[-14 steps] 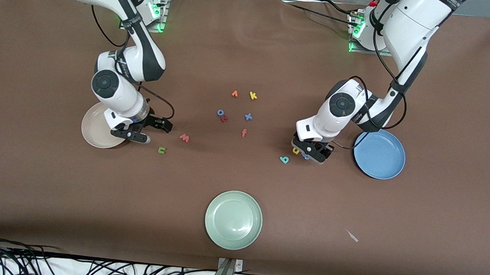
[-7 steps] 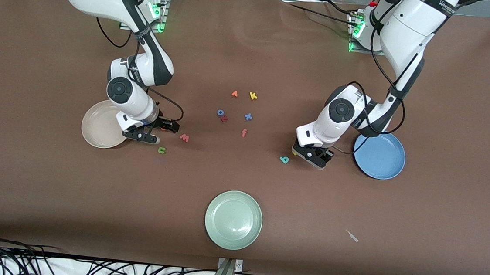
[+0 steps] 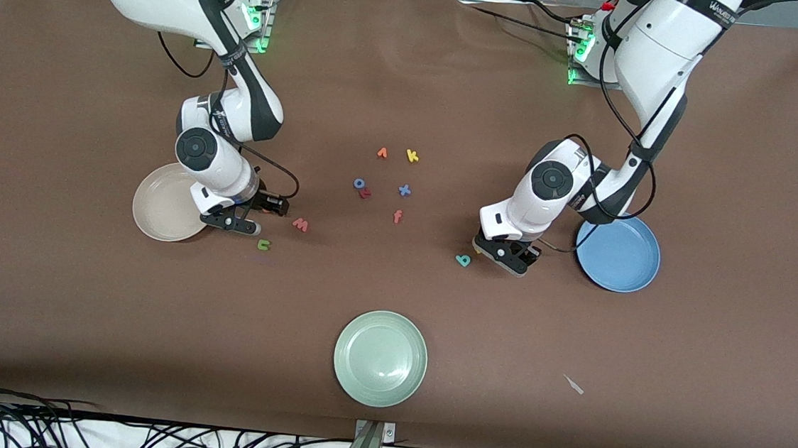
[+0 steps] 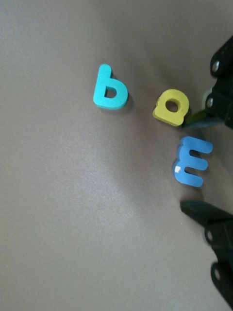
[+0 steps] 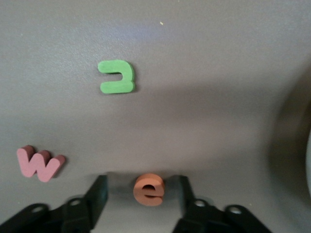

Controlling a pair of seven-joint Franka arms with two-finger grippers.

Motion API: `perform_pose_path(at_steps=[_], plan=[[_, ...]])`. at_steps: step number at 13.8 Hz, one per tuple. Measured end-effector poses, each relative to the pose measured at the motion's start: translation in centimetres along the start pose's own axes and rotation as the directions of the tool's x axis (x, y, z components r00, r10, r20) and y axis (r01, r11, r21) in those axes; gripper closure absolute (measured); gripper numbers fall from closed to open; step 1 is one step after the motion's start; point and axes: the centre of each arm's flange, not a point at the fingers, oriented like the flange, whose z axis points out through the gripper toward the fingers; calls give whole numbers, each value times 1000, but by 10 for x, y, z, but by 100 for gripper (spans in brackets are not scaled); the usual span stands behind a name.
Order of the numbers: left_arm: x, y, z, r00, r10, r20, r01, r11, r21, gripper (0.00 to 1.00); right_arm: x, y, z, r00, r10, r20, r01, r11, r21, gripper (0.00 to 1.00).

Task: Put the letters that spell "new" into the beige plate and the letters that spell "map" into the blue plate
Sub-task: 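Place the blue m on the blue plate while the right gripper lifts the e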

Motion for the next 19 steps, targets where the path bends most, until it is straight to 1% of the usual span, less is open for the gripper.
perform_pose_path(at_steps=[1,2,3,4,6,7,8,9,10,11,13,15,16,19], plan=[[0,-1,0,1000,-1,0,1,1000,2,33,0,1,1,1000,1,7,-1,1000,-3,39],[1,-3,-1,1000,-3,-2,3,1000,4,39,-1,1,1,1000,2,11,-2,1000,-6,44],[2,-6,-2,1000,-7,-6,8,1000,8,51,0,2,1,1000,3,12,-3,1000,-7,51],[3,-8,-5,1000,-9,-10,9,1000,11,59,0,3,1,1000,4,12,-3,1000,-8,51],[3,-11,-4,1000,-13,-9,13,1000,14,59,0,3,0,1000,5,13,-4,1000,-9,59],[3,-12,-4,1000,-14,-10,14,1000,14,59,0,3,0,1000,5,13,-4,1000,-9,59],[3,-13,-5,1000,-16,-11,16,1000,16,59,1,4,-1,1000,6,14,-5,1000,-9,65],[3,-17,-7,1000,-20,-9,20,1000,21,59,1,4,-1,1000,6,15,-6,1000,-10,68],[3,-23,-11,1000,-29,5,28,999,30,59,1,4,-1,1000,7,16,-6,1000,-11,68],[2,-34,-20,999,-43,27,42,998,43,59,1,4,-1,1000,7,16,-7,1000,-11,72],[-3,-61,-48,994,-84,64,79,994,73,59,1,4,-1,1000,7,16,-6,1000,-11,72],[-20,-92,-72,991,-102,83,95,991,93,59,2,3,-3,1000,5,17,-5,1000,-10,72],[-33,-108,-79,991,-100,92,91,991,98,59,5,1,-6,1000,5,29,-5,1000,-15,72],[-76,-158,-86,988,-83,130,70,993,100,59,26,-5,-36,996,14,91,-10,999,-42,72]])
